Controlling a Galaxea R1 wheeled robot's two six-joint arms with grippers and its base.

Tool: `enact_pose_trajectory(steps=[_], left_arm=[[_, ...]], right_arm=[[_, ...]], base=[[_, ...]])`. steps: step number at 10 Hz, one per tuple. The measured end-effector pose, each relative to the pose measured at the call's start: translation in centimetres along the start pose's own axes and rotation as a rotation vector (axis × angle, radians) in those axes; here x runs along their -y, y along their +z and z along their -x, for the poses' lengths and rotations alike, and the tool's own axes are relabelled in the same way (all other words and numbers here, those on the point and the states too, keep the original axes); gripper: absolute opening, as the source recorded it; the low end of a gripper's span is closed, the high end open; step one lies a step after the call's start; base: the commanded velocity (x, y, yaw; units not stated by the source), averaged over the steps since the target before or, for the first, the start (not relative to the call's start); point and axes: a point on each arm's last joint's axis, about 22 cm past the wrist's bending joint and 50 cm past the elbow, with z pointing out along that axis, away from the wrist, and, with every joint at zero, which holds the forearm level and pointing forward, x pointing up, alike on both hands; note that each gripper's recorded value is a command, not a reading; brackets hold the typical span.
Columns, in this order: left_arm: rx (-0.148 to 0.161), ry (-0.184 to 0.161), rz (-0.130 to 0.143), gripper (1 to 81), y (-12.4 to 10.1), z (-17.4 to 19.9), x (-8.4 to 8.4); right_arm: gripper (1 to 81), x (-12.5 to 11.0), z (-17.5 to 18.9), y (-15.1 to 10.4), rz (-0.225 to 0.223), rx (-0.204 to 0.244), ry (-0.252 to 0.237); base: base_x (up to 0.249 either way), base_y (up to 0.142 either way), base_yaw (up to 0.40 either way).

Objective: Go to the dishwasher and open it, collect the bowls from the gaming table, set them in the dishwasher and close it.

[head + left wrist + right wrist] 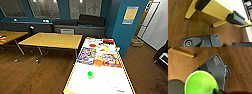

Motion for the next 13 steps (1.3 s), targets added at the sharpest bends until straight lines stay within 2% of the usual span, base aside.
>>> enact_pose_trajectory(steps=[1,2,4,6,8,9,11,12,13], left_arm=[[-0.013,0.028,-0.001,81.1,-0.3,-2.9,-0.5],[-0.008,0.033,-0.007,81.1,-0.5,-5.3,-0.7],[0.018,0.04,-0.008,81.1,0.3,-9.9,-1.5],[0.038,0.051,-0.022,81.1,1.0,-14.5,-2.2],[0.049,0.047,-0.031,81.1,1.2,-18.1,-3.8],[0.043,0.047,-0.027,81.1,1.4,-20.0,-5.0],[0.019,0.0,-0.006,81.1,1.9,-23.3,-7.4],[-0.002,-0.037,-0.011,81.1,2.0,-24.9,-7.5],[-0.022,-0.076,-0.034,81.1,2.2,-26.7,-6.6]], right_arm=[[1.0,0.1,-0.1,0.0,0.0,0.001,0.001],[1.0,0.1,0.0,0.1,0.003,0.01,0.005],[1.0,0.7,-0.3,0.8,0.002,0.025,0.02],[1.0,0.7,0.1,0.7,0.011,0.047,0.035],[1.0,0.7,0.1,0.7,0.012,0.049,0.038],[1.0,0.7,-0.2,0.6,0.013,0.046,0.036],[1.0,0.7,-0.8,0.7,0.012,0.038,0.031],[1.0,0.8,-1.1,0.8,0.01,0.034,0.029],[1.0,1.0,-1.5,1.0,0.007,0.032,0.026]], base=[[0.0,0.0,0.0],[0.0,0.0,0.0],[0.0,0.0,0.0],[0.0,0.0,0.0],[0.0,0.0,0.0],[0.0,0.0,0.0],[0.0,0.0,0.0],[0.0,0.0,0.0],[0.0,0.0,0.0]])
